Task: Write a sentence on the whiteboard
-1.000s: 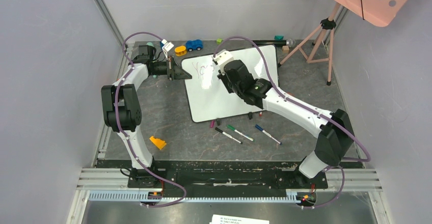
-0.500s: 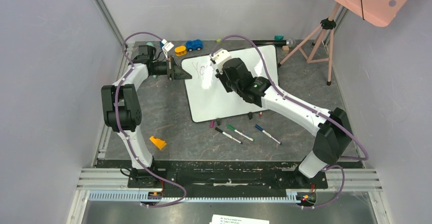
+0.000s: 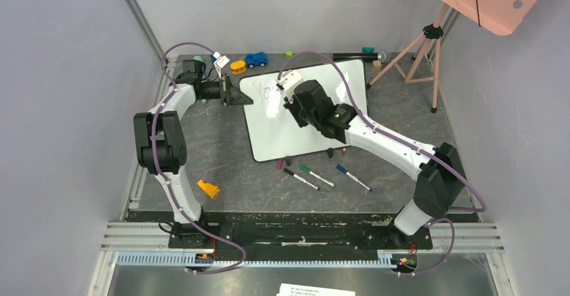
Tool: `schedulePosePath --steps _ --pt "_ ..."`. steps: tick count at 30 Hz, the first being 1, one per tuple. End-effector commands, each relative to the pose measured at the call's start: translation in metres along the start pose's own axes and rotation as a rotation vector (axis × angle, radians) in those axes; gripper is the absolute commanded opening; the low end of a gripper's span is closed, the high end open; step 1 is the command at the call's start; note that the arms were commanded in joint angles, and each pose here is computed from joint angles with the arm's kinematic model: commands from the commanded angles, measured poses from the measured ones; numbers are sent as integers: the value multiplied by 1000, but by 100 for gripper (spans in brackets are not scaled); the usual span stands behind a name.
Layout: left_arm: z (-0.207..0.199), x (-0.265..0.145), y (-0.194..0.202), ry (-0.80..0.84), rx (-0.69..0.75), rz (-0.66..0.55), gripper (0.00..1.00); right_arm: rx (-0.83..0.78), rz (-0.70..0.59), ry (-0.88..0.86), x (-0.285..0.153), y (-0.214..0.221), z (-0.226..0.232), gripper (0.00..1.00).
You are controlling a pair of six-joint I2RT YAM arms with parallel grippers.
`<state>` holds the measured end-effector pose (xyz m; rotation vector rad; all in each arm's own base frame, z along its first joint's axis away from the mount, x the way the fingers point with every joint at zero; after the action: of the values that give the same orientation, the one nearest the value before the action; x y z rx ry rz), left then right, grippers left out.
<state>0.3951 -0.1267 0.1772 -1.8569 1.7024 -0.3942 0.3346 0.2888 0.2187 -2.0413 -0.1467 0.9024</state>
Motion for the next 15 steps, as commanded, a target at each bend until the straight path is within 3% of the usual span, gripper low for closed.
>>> schedulePosePath --steps 1,9,15 --pt "49 17 33 -211 122 120 2 -22 62 5 -4 22 -1 0" --pt "48 17 32 -209 122 120 2 -26 75 82 -19 22 -17 0" --pt "48 17 32 -210 122 120 2 4 9 95 -30 6 -23 0"
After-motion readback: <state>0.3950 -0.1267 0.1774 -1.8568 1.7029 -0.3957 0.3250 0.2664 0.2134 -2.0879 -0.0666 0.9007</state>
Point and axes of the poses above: each gripper's point midway between its finger pads, its own x axis out along the fingers, its own z axis along the line the jaws close on, y = z × x, the point moved 3 cm from there along -x, back along the fingers, and after that the axes turned 12 degrees about -x, right-handed, at the moved point
